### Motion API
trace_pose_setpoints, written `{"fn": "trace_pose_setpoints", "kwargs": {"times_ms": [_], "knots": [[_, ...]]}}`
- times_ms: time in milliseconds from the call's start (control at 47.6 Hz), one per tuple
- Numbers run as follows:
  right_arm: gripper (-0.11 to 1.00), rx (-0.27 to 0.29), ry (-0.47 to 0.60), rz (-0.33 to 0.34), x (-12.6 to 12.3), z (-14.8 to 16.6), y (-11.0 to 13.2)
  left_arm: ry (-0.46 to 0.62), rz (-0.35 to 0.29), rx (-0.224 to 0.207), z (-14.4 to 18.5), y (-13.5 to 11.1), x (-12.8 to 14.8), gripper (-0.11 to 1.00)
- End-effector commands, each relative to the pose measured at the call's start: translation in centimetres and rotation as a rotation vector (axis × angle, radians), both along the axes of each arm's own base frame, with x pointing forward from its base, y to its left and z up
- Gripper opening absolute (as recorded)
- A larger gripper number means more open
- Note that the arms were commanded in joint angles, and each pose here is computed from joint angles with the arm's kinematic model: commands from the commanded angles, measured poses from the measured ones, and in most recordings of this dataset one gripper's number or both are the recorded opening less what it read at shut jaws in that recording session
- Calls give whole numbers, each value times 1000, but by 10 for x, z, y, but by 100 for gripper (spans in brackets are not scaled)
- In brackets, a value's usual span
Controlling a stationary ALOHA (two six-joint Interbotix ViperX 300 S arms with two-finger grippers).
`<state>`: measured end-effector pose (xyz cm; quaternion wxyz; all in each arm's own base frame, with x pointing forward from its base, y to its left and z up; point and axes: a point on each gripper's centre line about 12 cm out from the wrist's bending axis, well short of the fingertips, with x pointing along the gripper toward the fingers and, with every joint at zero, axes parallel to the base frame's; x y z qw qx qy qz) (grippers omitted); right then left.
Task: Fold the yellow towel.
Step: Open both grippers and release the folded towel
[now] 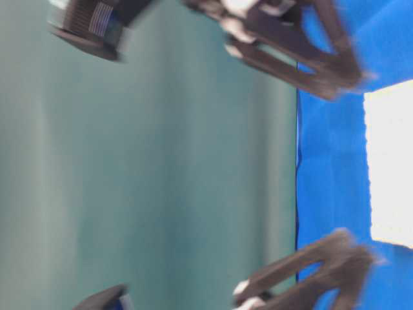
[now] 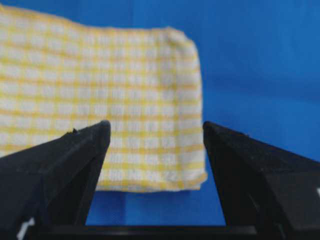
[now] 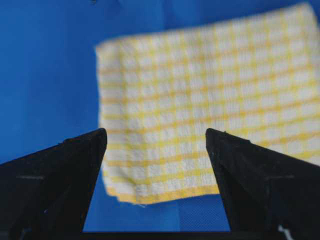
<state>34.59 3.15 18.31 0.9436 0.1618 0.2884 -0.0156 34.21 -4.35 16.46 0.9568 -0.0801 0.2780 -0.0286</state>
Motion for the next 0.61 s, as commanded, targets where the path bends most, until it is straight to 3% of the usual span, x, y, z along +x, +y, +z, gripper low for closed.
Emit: {"fn": "trace_pose_setpoints", "kwargs": {"times_ms": [0,189,588], "knots": [[79,-15,-70,18,-11,29,-1,-70,-12,14,28,2,-7,67],[79,-59,-138,33,-50,55,-10,-144,-32,61,49,8,-36,67],[79,-144,-227,34,-128,76,-25,-290,4,78,66,26,-101,67]]}}
